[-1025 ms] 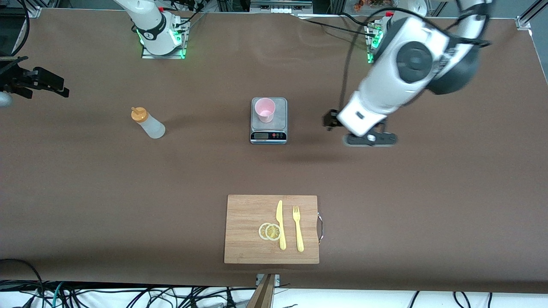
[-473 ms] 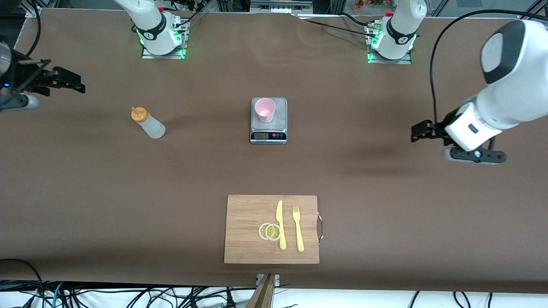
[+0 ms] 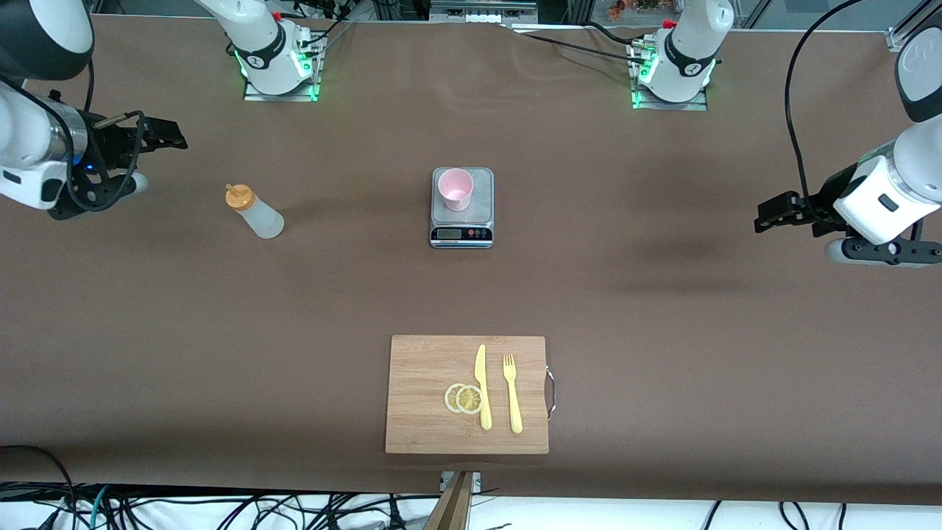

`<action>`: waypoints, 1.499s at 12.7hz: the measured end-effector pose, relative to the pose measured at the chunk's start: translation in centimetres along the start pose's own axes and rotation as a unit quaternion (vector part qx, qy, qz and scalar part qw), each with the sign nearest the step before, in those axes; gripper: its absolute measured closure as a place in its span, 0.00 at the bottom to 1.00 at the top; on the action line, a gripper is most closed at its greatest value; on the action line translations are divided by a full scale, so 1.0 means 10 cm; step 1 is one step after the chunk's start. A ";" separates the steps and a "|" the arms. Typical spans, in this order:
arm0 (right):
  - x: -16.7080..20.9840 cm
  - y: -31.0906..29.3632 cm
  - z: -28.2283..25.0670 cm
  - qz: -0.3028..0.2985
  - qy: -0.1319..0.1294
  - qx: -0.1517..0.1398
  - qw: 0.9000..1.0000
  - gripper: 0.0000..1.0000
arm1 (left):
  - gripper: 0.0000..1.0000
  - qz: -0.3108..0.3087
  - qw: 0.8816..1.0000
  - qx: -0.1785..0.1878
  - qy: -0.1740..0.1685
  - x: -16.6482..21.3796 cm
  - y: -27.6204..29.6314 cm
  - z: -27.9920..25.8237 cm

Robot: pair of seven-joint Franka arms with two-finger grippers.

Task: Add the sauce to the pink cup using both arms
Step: 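Release the cup and withdraw the left gripper to its start pose, then reach the right gripper to the orange-capped sauce bottle and grasp it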

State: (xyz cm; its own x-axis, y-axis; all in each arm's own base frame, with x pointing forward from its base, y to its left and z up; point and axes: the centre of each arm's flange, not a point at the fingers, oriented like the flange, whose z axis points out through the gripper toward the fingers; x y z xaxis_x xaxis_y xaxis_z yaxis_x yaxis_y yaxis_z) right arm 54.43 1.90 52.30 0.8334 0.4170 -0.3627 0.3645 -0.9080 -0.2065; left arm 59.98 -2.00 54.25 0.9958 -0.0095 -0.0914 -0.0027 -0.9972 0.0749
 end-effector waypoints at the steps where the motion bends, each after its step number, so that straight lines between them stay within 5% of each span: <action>1: 0.00 0.15 0.10 -0.034 0.003 0.003 0.999 0.00 | 0.00 -0.001 1.000 0.000 -0.002 0.00 -0.01 0.00; 5: -0.26 1.13 0.74 -0.158 0.057 0.063 0.984 0.00 | 0.00 0.000 1.000 0.000 -0.004 0.06 -0.01 -0.01; 8: -0.43 1.58 1.29 -0.263 0.111 0.093 0.954 0.00 | 0.00 0.000 1.000 0.001 -0.005 0.10 -0.01 -0.01; 10: -0.34 1.63 1.51 -0.340 0.148 0.116 0.922 0.00 | 0.00 0.000 1.000 0.001 -0.007 0.12 -0.01 0.01; 13: -0.16 1.79 1.95 -0.445 0.210 0.149 0.858 0.00 | 0.00 0.000 1.000 0.001 -0.007 0.13 0.00 0.01; 19: -0.06 1.94 2.52 -0.563 0.312 0.187 0.742 0.01 | 0.00 0.001 1.000 0.001 -0.004 0.16 0.00 -0.02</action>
State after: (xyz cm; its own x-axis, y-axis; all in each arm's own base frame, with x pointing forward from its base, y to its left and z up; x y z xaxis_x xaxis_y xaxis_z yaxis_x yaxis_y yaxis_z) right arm 50.54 -14.92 25.62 0.1602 0.6972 0.6987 0.9327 0.1248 -0.3385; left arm 61.56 -2.01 54.26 0.9950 -0.0120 -0.0996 -0.0047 -0.9973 0.0736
